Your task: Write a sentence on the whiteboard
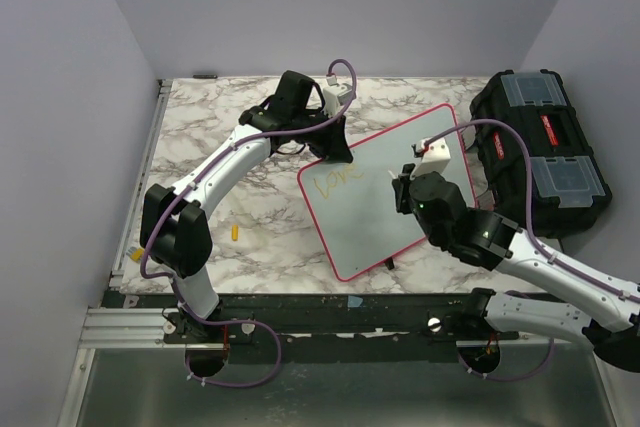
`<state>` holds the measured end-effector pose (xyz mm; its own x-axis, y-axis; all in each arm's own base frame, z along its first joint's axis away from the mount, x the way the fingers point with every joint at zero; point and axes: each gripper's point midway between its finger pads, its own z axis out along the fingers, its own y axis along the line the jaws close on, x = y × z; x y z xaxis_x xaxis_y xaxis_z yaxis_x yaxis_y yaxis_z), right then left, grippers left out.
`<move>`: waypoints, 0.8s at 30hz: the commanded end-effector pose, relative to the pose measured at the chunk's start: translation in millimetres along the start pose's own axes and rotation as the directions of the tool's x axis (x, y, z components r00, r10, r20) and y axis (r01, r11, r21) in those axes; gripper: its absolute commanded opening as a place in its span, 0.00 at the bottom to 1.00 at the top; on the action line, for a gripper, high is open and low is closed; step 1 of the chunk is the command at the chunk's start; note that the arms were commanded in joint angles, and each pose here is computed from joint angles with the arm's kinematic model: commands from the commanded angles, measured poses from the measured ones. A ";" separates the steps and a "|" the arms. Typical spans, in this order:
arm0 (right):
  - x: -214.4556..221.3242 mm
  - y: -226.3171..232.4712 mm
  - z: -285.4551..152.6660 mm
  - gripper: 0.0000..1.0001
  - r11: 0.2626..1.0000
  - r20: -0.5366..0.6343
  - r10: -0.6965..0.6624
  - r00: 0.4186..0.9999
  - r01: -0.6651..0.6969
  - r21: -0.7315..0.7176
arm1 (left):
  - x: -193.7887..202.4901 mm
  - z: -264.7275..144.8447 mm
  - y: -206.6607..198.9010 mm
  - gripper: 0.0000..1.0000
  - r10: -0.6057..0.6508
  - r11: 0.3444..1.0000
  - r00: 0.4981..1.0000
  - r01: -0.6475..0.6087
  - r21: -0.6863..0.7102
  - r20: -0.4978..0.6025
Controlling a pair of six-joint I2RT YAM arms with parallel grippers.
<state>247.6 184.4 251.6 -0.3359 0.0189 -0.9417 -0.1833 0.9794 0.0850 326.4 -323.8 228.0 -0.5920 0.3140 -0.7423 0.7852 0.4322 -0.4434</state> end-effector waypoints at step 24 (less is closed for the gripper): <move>-2.5 21.8 -22.3 0.01 0.984 -0.069 0.038 0.997 -0.049 -0.174 | 8.7 8.5 19.8 0.00 0.060 0.995 0.997 -0.063 -0.076 -0.038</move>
<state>228.6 192.9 256.3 -0.3847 0.0671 -0.9206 -0.2721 0.9448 0.1825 327.2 -324.4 228.2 -0.5919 0.3130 -0.7428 0.7852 0.4318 -0.4438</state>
